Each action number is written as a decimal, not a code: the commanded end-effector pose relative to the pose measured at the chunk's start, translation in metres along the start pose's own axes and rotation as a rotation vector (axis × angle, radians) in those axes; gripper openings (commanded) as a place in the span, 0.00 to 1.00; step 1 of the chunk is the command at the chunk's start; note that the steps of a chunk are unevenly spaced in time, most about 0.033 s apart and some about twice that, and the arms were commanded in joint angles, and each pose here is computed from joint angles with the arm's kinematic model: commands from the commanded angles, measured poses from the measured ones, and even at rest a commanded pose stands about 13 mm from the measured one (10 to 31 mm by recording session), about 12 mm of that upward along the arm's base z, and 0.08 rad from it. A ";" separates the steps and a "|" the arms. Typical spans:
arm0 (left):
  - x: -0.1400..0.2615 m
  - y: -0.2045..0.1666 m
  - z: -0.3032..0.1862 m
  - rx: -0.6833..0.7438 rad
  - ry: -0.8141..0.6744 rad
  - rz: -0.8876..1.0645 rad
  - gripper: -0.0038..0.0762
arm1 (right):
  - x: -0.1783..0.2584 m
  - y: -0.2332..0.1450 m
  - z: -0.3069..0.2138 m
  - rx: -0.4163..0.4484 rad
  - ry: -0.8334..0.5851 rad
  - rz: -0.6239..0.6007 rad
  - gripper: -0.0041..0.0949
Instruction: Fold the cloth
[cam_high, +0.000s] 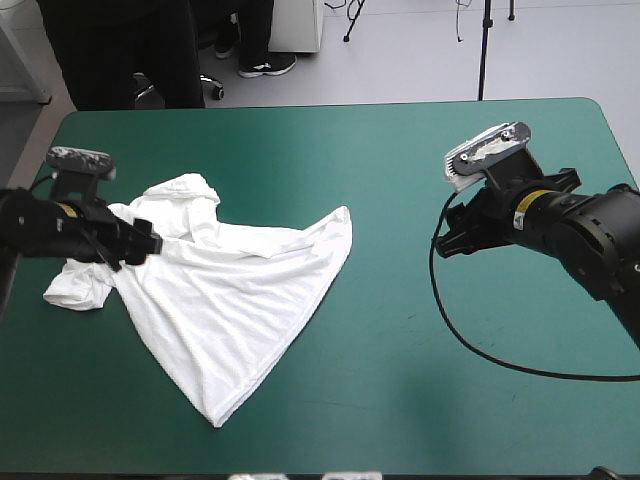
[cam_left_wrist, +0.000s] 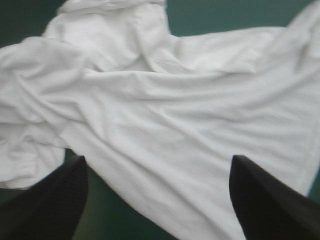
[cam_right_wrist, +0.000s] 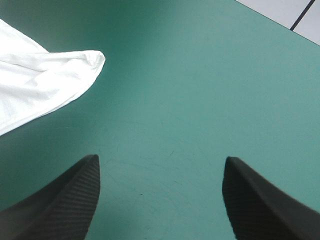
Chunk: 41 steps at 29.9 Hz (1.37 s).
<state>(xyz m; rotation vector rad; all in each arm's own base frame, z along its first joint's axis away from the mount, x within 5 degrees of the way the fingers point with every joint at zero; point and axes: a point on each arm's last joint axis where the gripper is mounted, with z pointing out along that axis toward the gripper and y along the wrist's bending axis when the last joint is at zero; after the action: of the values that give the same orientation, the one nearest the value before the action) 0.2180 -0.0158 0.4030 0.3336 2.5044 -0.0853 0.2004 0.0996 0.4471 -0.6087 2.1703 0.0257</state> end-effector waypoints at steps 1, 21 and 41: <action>0.022 -0.033 -0.026 0.085 -0.071 0.118 0.76 | -0.008 -0.004 -0.014 0.022 -0.092 -0.007 0.70; 0.152 -0.097 0.041 0.348 0.347 0.579 0.66 | -0.008 -0.001 0.018 0.041 0.021 -0.038 0.70; 0.177 -0.105 0.107 0.339 0.341 0.618 0.60 | -0.013 0.008 0.058 0.021 0.072 -0.047 0.70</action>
<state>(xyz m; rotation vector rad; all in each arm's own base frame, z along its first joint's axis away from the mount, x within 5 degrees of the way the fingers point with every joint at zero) 0.1054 -0.0858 0.2118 1.3518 2.5884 -0.1948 0.2453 0.1242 0.4058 -0.6688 2.3126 -0.0504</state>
